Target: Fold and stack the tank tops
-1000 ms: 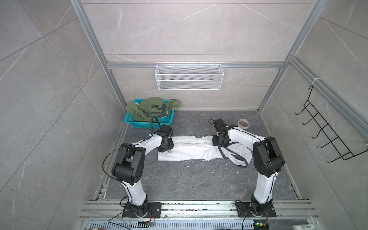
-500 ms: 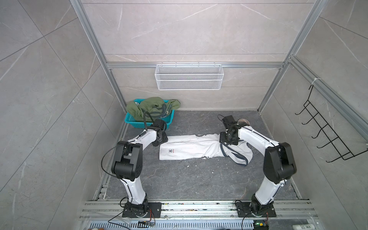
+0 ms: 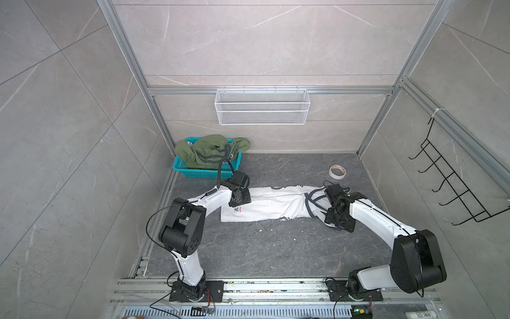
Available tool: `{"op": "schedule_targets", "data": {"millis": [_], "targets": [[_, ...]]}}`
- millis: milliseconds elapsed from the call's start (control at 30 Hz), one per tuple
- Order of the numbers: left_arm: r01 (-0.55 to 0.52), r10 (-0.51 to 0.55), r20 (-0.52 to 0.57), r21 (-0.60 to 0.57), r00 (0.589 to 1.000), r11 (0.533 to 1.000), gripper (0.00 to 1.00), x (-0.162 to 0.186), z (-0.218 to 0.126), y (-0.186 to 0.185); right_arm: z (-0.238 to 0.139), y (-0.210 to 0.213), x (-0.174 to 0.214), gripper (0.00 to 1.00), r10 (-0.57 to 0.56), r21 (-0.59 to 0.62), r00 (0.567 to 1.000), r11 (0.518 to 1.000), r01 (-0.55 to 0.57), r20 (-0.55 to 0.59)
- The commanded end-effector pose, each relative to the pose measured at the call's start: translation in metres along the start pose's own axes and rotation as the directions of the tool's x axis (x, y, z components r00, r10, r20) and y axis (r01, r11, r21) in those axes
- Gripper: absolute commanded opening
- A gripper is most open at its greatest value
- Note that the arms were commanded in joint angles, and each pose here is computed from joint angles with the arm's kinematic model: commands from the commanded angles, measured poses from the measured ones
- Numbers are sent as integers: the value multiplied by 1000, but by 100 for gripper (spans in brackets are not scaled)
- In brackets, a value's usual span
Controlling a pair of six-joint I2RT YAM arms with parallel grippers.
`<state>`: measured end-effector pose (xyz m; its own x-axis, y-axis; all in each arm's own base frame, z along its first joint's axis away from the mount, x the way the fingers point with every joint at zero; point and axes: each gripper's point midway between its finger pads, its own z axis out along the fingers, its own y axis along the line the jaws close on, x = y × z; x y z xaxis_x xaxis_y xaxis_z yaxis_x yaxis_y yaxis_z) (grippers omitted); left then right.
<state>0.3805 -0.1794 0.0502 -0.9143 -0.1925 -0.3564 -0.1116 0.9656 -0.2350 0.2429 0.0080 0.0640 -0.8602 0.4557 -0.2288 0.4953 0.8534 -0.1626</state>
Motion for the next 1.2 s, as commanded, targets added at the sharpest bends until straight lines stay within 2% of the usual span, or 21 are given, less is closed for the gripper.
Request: {"op": "schedule_targets", "data": {"millis": [0, 233, 367, 533, 633, 867, 1000, 1167], "targets": [[34, -34, -1, 18, 999, 999, 52, -4, 11, 1, 5, -8, 1, 73, 92, 16, 996, 996, -92, -1], [96, -96, -23, -27, 995, 995, 53, 3, 26, 33, 38, -19, -2, 69, 166, 41, 983, 986, -163, -73], [121, -123, -25, -50, 992, 991, 53, 8, 27, 51, 47, -30, -12, 62, 187, 81, 979, 980, -180, -80], [142, -145, -13, -120, 989, 983, 53, 13, 24, 76, 36, -52, -26, 55, 204, 129, 979, 971, -200, -17], [157, -160, -1, -177, 987, 972, 53, 17, 22, 93, 30, -57, -29, 51, 203, 119, 979, 973, -198, -27], [193, -197, 0, -205, 980, 960, 53, 28, 21, 116, 32, -71, -44, 49, 218, 146, 976, 966, -213, -21], [201, -204, 8, -222, 979, 954, 53, 30, 18, 126, 20, -74, -68, 49, 208, 153, 978, 966, -210, 33], [207, -211, 6, -220, 977, 953, 53, 33, 18, 129, 19, -63, -93, 50, 178, 157, 984, 971, -180, 26]]}}
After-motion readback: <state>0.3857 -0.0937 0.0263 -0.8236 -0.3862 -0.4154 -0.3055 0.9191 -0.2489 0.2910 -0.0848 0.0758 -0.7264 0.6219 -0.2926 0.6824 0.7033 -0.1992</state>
